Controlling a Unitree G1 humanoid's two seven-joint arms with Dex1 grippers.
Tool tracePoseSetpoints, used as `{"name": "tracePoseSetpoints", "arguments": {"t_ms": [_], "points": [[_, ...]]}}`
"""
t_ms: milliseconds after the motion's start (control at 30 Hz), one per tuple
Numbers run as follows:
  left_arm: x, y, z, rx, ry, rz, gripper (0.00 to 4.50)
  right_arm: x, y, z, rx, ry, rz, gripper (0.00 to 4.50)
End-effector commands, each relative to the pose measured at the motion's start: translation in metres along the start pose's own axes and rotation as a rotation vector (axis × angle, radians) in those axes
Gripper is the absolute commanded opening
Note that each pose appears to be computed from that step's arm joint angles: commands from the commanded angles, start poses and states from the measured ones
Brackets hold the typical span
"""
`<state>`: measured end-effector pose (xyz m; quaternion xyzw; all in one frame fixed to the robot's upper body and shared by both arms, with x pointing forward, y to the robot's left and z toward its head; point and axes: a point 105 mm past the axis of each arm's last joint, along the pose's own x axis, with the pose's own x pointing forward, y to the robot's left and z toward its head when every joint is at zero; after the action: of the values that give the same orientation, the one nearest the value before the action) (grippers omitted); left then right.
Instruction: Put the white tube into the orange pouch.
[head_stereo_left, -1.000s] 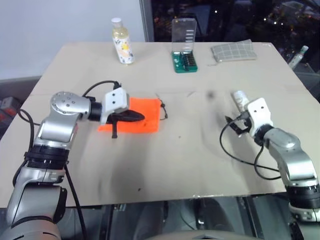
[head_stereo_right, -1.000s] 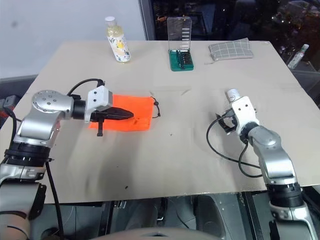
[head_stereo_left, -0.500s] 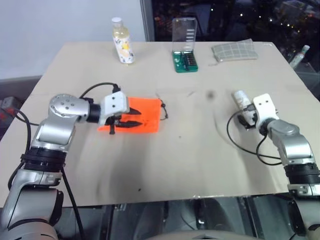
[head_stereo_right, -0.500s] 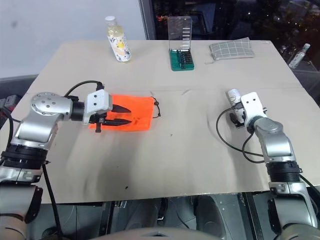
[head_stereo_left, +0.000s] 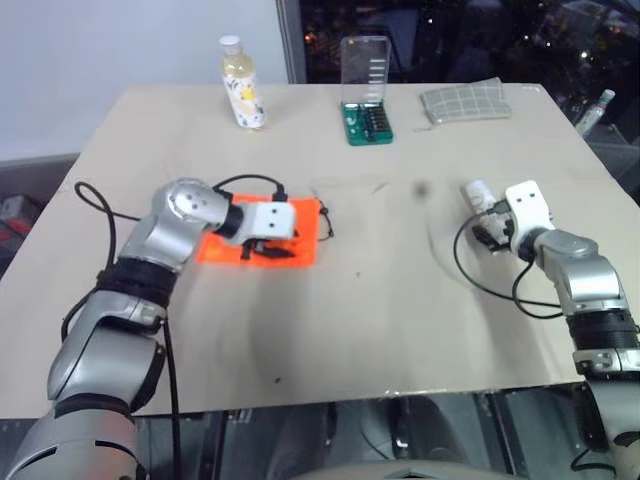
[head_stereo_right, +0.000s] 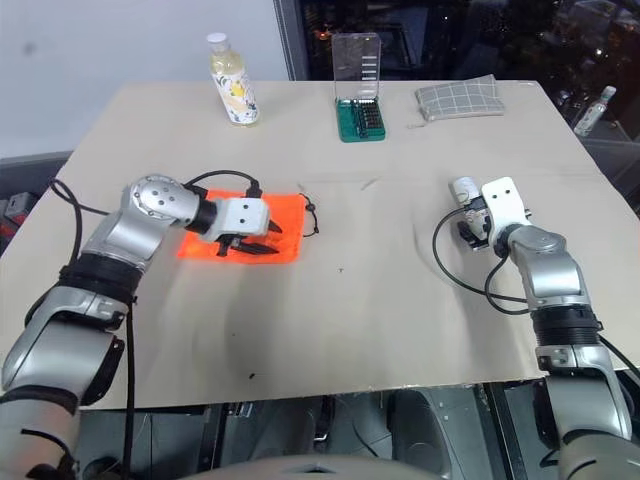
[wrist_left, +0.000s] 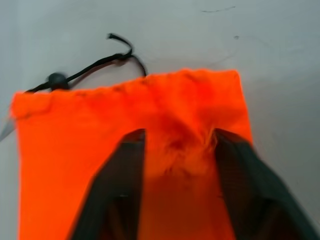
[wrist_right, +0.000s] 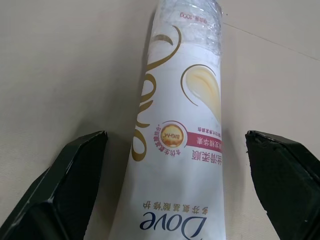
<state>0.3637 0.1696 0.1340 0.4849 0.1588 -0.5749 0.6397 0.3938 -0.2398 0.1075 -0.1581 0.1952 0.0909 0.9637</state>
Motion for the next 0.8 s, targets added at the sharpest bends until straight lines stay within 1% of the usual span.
{"name": "tracePoseSetpoints", "arguments": {"t_ms": [33, 67, 167, 267, 333, 367, 467, 533, 667, 700, 800], "points": [[-0.007, 0.004, 0.005, 0.036, -0.013, -0.022, 0.12, 0.000, -0.003, -0.008, -0.006, 0.046, 0.006, 3.97], [-0.008, 0.004, 0.004, 0.028, -0.020, -0.027, 0.00, 0.001, -0.003, -0.009, -0.006, 0.051, 0.011, 3.78], [-0.012, 0.006, 0.006, -0.004, -0.050, -0.027, 0.00, 0.002, -0.004, -0.010, -0.010, 0.055, 0.014, 2.43], [-0.021, 0.010, 0.011, -0.058, -0.123, 0.005, 0.00, -0.002, -0.009, -0.003, -0.030, 0.026, 0.002, 1.02], [-0.029, 0.012, 0.015, -0.077, -0.171, 0.032, 0.00, -0.008, -0.007, 0.011, -0.045, -0.049, 0.016, 0.29], [-0.033, 0.012, 0.017, -0.096, -0.200, 0.044, 0.00, -0.012, -0.002, 0.019, -0.060, -0.097, 0.036, 0.05], [-0.045, 0.012, 0.022, -0.122, -0.260, 0.083, 0.00, -0.024, 0.017, 0.035, -0.123, -0.197, 0.120, 0.00], [-0.052, 0.010, 0.024, -0.128, -0.289, 0.106, 0.00, -0.034, 0.036, 0.044, -0.153, -0.251, 0.191, 0.00], [-0.063, 0.002, 0.032, -0.147, -0.360, 0.132, 0.00, -0.054, 0.089, 0.063, -0.239, -0.359, 0.383, 0.00], [-0.066, -0.002, 0.032, -0.157, -0.371, 0.131, 0.00, -0.059, 0.107, 0.068, -0.264, -0.387, 0.444, 0.00], [-0.071, -0.012, 0.033, -0.177, -0.385, 0.127, 0.00, -0.069, 0.147, 0.076, -0.312, -0.436, 0.600, 0.00]]}}
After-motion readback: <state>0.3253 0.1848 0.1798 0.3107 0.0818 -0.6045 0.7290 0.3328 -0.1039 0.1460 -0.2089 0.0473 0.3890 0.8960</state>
